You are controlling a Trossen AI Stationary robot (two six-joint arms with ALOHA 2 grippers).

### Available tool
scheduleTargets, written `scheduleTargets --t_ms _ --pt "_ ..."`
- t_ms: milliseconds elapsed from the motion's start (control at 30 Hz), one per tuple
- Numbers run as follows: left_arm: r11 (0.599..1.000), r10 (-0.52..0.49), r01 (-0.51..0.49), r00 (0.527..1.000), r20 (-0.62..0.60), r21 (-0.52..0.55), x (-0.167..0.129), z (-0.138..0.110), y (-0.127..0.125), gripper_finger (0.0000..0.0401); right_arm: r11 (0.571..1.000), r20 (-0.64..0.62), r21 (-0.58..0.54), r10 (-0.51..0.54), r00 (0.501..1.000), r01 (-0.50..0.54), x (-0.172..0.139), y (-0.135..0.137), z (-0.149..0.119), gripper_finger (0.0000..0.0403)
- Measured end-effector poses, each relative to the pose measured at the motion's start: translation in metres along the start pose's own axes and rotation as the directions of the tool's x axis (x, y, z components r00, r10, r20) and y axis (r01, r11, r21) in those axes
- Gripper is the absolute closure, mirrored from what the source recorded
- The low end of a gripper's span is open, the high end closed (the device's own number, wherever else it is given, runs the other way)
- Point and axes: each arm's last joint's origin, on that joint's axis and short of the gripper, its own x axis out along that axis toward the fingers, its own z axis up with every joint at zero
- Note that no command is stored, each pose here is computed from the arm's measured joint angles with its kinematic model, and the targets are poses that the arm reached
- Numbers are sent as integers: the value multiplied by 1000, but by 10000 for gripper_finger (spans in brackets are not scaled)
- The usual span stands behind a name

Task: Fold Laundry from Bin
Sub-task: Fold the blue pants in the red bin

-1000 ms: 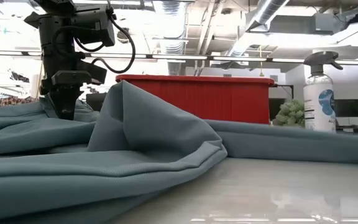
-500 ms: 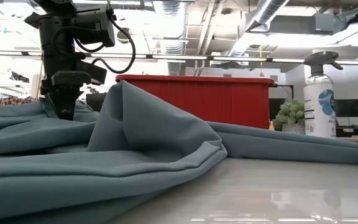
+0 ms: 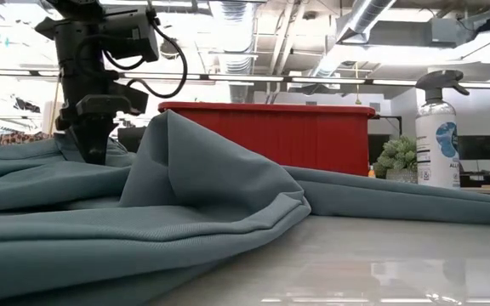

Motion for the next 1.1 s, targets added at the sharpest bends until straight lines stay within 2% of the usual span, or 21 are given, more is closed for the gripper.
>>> scheduleTargets --t_ms 67,233,433,600,767,900,1067,1100 --pt "1000 -10 10 1000 10 -3 0 1 -1 401 998 37 43 -51 998 50 8 2 9 231" --pt "999 -40 40 999 7 -6 0 2 -2 401 970 32 168 -185 982 177 34 -3 25 228" --pt "999 -48 48 999 0 -6 0 2 -3 401 955 -14 248 -164 986 162 60 1 30 210" --pt "999 -49 49 999 -1 2 0 2 -3 401 934 -60 297 -188 980 197 81 -2 30 203" --pt "999 -51 51 999 -3 9 0 2 -3 401 920 -112 299 -231 966 255 92 -7 30 207" --pt "999 -51 51 999 -2 11 0 2 -3 401 912 -152 296 -248 957 283 94 -8 29 248" --pt "998 -53 52 999 2 17 0 2 -3 401 929 -151 265 -223 963 257 94 -6 29 374" --pt "999 -51 51 999 3 17 0 2 -3 401 933 -146 259 -216 965 248 94 -5 29 384"
